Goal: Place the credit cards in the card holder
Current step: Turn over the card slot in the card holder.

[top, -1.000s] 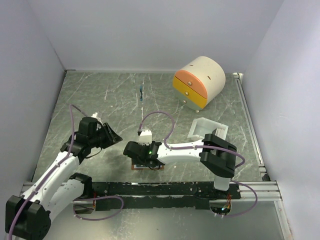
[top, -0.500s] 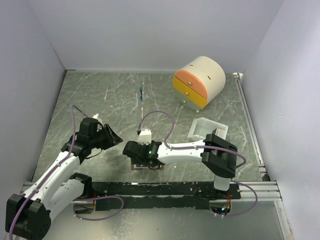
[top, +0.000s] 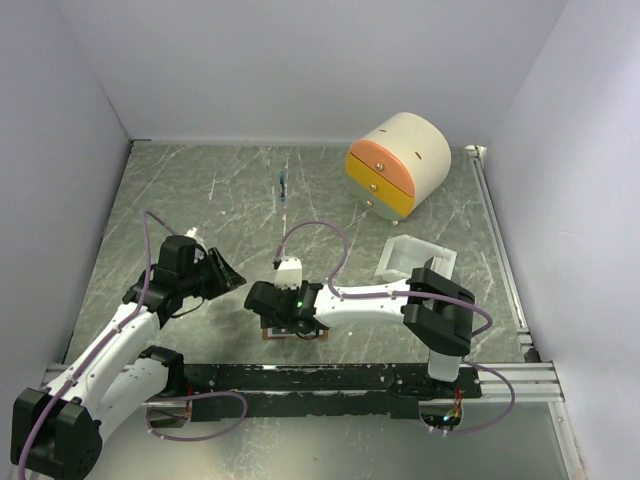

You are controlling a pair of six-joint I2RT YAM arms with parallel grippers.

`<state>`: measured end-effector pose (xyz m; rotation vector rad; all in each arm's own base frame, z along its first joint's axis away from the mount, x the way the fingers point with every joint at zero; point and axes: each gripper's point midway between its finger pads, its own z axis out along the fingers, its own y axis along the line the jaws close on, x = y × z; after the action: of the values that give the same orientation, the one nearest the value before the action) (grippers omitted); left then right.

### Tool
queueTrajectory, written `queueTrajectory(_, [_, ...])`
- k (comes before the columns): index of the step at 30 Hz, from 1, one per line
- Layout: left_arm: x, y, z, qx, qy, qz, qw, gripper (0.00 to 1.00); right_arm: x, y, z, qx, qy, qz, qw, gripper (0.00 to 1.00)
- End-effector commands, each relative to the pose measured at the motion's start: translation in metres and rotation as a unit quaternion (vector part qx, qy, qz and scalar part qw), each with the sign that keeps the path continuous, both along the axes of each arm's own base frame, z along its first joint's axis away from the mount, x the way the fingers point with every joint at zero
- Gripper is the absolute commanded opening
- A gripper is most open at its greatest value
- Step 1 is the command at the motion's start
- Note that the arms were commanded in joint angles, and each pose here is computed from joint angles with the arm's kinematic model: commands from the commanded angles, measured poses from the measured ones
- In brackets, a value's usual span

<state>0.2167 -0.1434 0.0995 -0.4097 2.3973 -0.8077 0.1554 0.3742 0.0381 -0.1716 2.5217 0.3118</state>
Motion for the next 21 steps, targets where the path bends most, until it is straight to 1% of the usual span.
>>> queueTrajectory(1, [0.0018,-0.0054,0.0057,-0.012,-0.015,-0.013,1.0,0.46,0.0003,0.0002,-0.0078,-0.009,-0.004,-0.006,1.0,0.65])
queueTrajectory(14, [0.0022,-0.0061,0.0054,-0.012,-0.016,-0.015,1.0,0.46,0.0003,0.0006,-0.0113,-0.013,-0.003,-0.006,1.0,0.66])
queueTrajectory(21, [-0.0011,-0.0121,0.0009,-0.025,-0.012,-0.032,0.999,0.45,-0.0001,-0.0008,-0.0127,-0.009,-0.003,-0.003,1.0,0.63])
